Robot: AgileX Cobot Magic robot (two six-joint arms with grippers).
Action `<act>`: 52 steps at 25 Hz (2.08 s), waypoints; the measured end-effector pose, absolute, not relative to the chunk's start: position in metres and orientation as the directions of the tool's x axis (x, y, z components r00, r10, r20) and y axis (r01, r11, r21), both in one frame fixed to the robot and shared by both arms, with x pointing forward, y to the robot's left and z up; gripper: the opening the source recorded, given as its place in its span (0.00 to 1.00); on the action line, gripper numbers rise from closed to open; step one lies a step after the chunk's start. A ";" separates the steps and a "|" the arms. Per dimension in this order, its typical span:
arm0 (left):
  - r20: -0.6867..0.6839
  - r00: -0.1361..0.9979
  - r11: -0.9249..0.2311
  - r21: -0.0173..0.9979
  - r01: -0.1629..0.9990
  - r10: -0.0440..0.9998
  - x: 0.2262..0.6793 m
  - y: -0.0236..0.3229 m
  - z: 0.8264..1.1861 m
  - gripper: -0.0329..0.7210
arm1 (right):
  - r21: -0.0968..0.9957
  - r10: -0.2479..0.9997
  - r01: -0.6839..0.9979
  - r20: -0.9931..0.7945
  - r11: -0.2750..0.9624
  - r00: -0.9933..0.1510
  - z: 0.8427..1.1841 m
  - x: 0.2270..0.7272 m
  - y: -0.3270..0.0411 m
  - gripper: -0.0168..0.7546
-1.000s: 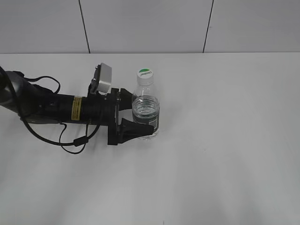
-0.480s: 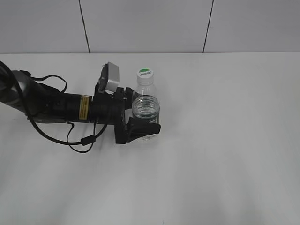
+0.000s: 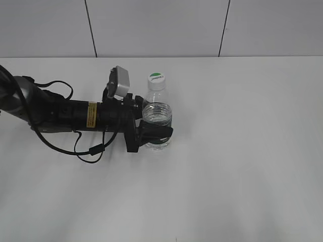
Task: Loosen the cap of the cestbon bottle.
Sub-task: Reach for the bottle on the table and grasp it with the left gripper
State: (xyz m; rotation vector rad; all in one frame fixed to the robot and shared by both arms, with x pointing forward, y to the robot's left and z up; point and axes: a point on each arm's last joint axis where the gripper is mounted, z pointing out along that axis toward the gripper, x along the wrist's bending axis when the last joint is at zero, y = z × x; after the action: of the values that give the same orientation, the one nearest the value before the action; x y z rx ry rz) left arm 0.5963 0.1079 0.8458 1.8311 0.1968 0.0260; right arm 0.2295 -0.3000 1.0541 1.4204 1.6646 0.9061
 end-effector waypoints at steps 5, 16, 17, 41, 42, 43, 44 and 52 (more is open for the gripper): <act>-0.085 0.985 -0.256 0.959 0.122 0.151 0.596 0.108 0.846 0.58 | 0.880 0.990 0.456 -0.097 0.132 -0.099 1.054 0.230 -0.300 0.63; -0.077 0.987 -0.264 0.958 0.112 0.139 0.596 0.108 0.845 0.58 | 0.880 0.990 0.456 -0.097 0.132 -0.099 1.054 0.230 -0.300 0.63; -0.077 0.987 -0.264 0.958 0.112 0.138 0.596 0.108 0.845 0.58 | 0.880 0.990 0.456 -0.097 0.132 -0.099 1.054 0.230 -0.300 0.63; -0.073 0.992 -0.262 0.960 0.097 0.101 0.593 0.107 0.846 0.58 | 0.865 0.990 0.484 -0.097 0.135 -0.102 1.072 0.261 -0.298 0.63; -0.073 0.992 -0.263 0.960 0.097 0.100 0.593 0.107 0.846 0.58 | 0.851 0.990 0.507 -0.096 0.136 -0.105 1.074 0.268 -0.298 0.63; -0.073 0.992 -0.263 0.960 0.097 0.100 0.593 0.107 0.846 0.58 | 0.840 0.990 0.525 -0.095 0.138 -0.107 1.075 0.275 -0.297 0.63; -0.073 0.992 -0.263 0.960 0.097 0.100 0.593 0.107 0.846 0.58 | 0.823 0.989 0.551 -0.094 0.139 -0.110 1.077 0.284 -0.297 0.63; -0.072 0.993 -0.263 0.960 0.096 0.098 0.593 0.107 0.846 0.58 | 0.689 0.962 0.676 -0.134 0.263 -0.237 1.095 0.350 -0.289 0.63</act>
State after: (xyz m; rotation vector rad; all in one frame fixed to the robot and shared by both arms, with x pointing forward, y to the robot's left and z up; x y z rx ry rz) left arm 0.5926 0.1070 0.8460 1.8394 0.1409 0.0016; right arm 0.3502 -0.2891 1.0951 1.4764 1.9943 0.6867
